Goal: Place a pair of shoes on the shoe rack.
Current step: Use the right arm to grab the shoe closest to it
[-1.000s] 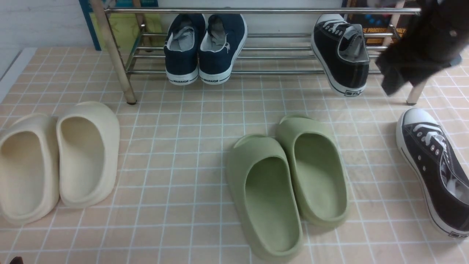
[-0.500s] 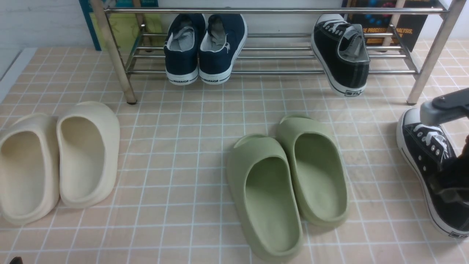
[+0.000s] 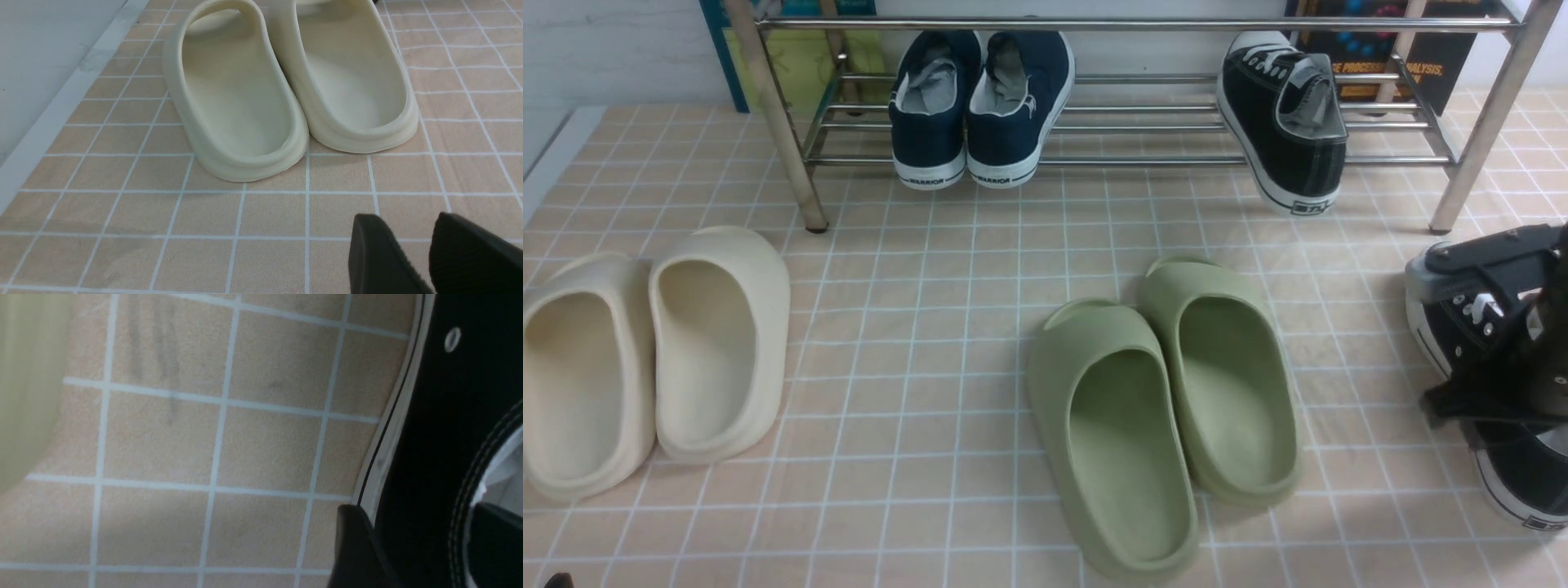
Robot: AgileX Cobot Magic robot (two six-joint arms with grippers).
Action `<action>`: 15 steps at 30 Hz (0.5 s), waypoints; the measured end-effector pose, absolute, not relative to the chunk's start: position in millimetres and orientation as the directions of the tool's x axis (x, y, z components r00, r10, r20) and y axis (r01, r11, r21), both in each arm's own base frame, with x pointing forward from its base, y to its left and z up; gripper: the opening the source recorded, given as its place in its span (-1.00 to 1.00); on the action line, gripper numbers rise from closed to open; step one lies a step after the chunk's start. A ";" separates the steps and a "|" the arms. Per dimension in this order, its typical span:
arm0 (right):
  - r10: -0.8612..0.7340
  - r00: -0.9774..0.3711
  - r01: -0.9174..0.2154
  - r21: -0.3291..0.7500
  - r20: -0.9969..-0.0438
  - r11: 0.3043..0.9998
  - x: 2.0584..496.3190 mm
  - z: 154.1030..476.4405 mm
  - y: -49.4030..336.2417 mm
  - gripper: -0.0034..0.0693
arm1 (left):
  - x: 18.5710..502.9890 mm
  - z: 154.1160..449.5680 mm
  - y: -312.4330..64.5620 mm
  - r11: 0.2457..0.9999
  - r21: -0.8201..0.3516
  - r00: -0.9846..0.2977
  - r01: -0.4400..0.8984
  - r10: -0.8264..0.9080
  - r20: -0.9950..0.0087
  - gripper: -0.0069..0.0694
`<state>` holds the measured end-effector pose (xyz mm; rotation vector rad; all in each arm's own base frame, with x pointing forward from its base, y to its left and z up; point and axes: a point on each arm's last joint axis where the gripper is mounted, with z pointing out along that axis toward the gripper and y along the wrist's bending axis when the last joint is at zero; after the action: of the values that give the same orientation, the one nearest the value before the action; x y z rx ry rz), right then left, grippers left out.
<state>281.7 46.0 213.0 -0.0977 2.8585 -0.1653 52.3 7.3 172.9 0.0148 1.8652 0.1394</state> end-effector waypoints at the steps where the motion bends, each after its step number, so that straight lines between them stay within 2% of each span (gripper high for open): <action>1: -0.072 -0.959 -0.040 -0.120 -0.275 0.992 282.9 212.8 43.6 0.11 | 52.3 172.9 7.3 0.993 0.104 -0.295 -0.061 0.081 -0.952 -0.20; 6: -0.012 -0.955 0.019 -0.102 -0.296 0.995 285.8 211.2 31.6 0.11 | 52.3 172.9 7.3 0.993 0.104 -0.295 -0.061 0.081 -0.952 -0.20; 10: -0.013 -0.958 0.010 -0.078 -0.287 0.997 285.1 202.3 32.8 0.06 | 52.3 172.9 7.3 0.993 0.104 -0.295 -0.061 0.081 -0.952 -0.20; 13: -0.017 -0.963 -0.004 -0.051 -0.269 0.999 284.9 193.8 35.6 -0.05 | 52.3 172.9 7.3 0.993 0.104 -0.295 -0.061 0.081 -0.952 -0.20; 15: -0.048 -0.964 -0.037 -0.048 -0.262 0.998 285.8 190.6 36.9 -0.30 | 52.3 172.9 7.3 0.993 0.104 -0.295 -0.061 0.081 -0.952 -0.20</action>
<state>285.8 36.9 190.6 -0.0625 2.8738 -0.0620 52.3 7.3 172.9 0.0148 1.8652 0.1394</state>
